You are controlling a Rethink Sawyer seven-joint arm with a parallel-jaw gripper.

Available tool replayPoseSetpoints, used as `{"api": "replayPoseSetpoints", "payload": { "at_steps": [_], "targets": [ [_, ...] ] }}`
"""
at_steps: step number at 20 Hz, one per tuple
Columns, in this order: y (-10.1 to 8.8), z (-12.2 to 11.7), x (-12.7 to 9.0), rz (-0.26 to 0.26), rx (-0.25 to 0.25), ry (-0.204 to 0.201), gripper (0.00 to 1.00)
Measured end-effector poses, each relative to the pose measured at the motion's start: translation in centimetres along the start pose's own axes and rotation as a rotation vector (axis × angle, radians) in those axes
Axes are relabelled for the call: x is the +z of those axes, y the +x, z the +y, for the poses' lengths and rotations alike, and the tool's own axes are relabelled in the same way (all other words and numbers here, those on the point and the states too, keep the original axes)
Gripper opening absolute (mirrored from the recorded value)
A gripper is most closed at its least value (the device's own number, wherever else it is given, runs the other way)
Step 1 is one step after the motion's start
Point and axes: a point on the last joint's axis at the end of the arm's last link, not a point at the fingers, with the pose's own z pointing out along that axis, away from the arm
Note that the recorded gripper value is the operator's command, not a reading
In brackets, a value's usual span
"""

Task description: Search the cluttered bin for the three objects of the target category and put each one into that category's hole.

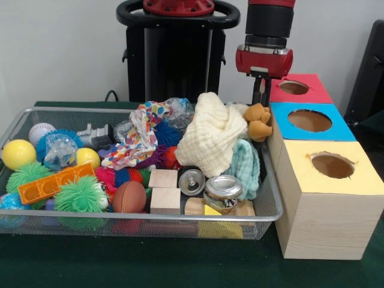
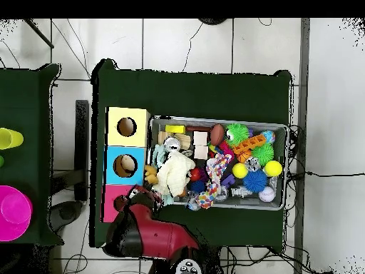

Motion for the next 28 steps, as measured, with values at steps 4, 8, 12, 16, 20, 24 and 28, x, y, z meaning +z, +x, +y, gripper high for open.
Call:
{"api": "replayPoseSetpoints", "payload": {
  "at_steps": [4, 8, 12, 16, 20, 24, 28],
  "targets": [
    [0.2, 0.0, 0.0, -0.008, -0.001, -0.008, 0.0],
    [-0.2, 0.2, -0.4, -0.022, 0.001, -0.015, 0.0],
    [-1.1, 0.7, -1.6, -0.048, 0.002, -0.032, 0.0],
    [-1.8, 1.2, -3.0, -0.069, -0.001, -0.041, 0.0],
    [-2.7, 1.9, -5.3, -0.089, -0.007, -0.049, 0.0],
    [-3.1, 2.2, -6.7, -0.101, -0.011, -0.055, 0.0],
    [-3.1, 2.7, -7.8, -0.122, -0.02, -0.061, 0.0]
  ]
}}
